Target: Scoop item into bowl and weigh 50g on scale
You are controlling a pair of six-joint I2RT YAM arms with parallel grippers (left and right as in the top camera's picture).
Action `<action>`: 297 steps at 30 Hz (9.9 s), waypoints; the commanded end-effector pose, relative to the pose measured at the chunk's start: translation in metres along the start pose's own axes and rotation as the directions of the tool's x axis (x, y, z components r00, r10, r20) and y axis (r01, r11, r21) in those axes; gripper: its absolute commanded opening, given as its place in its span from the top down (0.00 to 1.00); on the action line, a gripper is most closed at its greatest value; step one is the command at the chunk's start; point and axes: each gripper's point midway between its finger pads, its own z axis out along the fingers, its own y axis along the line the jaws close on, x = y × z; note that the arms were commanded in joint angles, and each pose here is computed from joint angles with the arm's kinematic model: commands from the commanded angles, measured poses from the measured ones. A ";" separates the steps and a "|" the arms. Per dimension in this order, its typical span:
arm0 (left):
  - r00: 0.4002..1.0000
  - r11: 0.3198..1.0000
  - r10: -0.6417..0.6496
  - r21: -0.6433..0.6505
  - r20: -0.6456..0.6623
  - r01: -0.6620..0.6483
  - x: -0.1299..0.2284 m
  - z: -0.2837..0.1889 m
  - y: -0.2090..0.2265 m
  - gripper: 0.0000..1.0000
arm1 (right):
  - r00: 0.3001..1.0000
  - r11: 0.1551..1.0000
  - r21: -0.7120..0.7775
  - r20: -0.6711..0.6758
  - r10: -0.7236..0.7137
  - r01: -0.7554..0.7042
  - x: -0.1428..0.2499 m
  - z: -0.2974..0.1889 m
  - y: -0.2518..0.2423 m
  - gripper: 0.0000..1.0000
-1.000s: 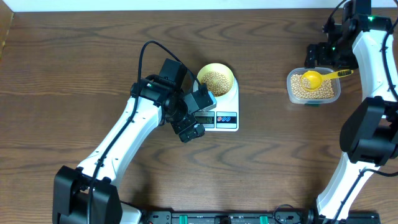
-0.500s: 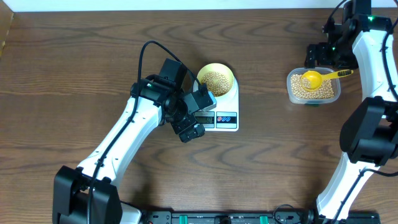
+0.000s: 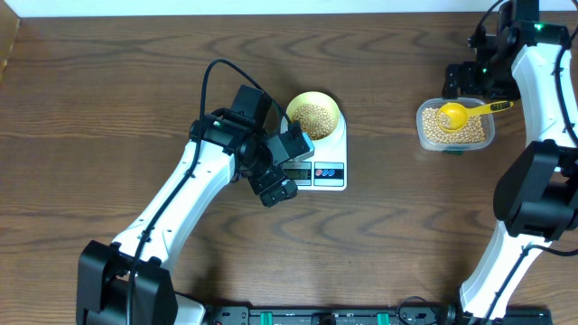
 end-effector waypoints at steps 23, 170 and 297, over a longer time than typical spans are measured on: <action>1.000 1.000 -0.002 0.009 -0.004 0.002 0.002 0.002 0.000 0.02 | 0.991 0.990 0.026 0.015 0.136 -0.136 0.008 -0.006 -0.070 0.01; 1.000 1.000 -0.002 0.009 -0.004 0.002 0.002 0.002 0.000 0.02 | 0.691 0.923 -0.340 0.712 0.125 0.183 0.077 -0.077 0.055 0.01; 1.000 1.000 -0.002 0.009 -0.004 0.002 0.002 0.002 0.000 0.02 | 0.195 0.902 0.191 0.939 -0.283 0.387 0.215 -0.097 0.105 0.01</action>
